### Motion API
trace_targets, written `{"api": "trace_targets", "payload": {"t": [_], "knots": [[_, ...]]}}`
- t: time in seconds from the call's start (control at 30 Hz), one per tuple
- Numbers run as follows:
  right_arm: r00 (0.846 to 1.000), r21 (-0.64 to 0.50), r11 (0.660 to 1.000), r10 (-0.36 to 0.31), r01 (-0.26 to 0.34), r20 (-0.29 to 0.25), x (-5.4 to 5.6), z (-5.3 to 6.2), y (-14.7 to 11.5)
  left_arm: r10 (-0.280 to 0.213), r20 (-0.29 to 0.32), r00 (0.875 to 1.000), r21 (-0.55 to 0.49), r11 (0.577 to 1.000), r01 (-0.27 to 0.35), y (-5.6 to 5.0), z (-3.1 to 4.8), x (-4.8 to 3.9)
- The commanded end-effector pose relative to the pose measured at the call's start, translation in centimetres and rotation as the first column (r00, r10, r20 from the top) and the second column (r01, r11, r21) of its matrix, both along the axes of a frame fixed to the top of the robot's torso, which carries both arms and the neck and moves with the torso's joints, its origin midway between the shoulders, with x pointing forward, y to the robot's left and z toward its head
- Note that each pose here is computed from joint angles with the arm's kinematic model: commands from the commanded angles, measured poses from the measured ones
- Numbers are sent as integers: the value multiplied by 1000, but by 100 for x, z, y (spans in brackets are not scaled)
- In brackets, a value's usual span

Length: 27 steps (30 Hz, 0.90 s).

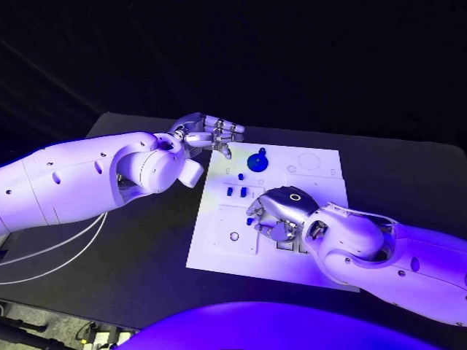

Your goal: Assemble the parts on the task board

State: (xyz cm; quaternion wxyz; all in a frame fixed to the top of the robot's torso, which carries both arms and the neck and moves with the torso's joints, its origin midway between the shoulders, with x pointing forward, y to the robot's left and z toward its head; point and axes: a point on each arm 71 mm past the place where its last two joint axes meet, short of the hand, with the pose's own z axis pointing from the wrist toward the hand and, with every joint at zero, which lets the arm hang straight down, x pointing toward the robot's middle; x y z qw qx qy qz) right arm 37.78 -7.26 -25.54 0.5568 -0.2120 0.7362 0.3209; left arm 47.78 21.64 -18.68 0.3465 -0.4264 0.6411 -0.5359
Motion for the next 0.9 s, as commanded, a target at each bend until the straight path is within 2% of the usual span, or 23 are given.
{"api": "trace_targets", "payload": {"t": [0.03,0.1,0.3,0.4,0.5,0.7,0.9], "knots": [[998,11,1000,-26,25,50,-21,88,-77,-21,0,1000,-6,1000,21,-13,10,-6],[997,13,999,-38,38,62,-19,139,-147,-20,0,1000,-6,1000,20,-5,10,-6],[987,9,995,-102,101,126,70,412,-491,-16,1,1000,-4,1000,16,25,8,-4],[981,1,992,-126,127,147,142,542,-631,-15,1,1000,-4,1000,15,31,7,-1],[977,-36,988,-145,152,159,221,608,-747,-19,1,1000,-5,1000,19,27,6,-1],[970,-109,975,-175,195,166,367,606,-931,-31,1,1000,-10,999,31,15,7,-3],[974,-148,968,-180,200,140,430,497,-983,-35,0,999,-10,999,35,18,4,-2]]}}
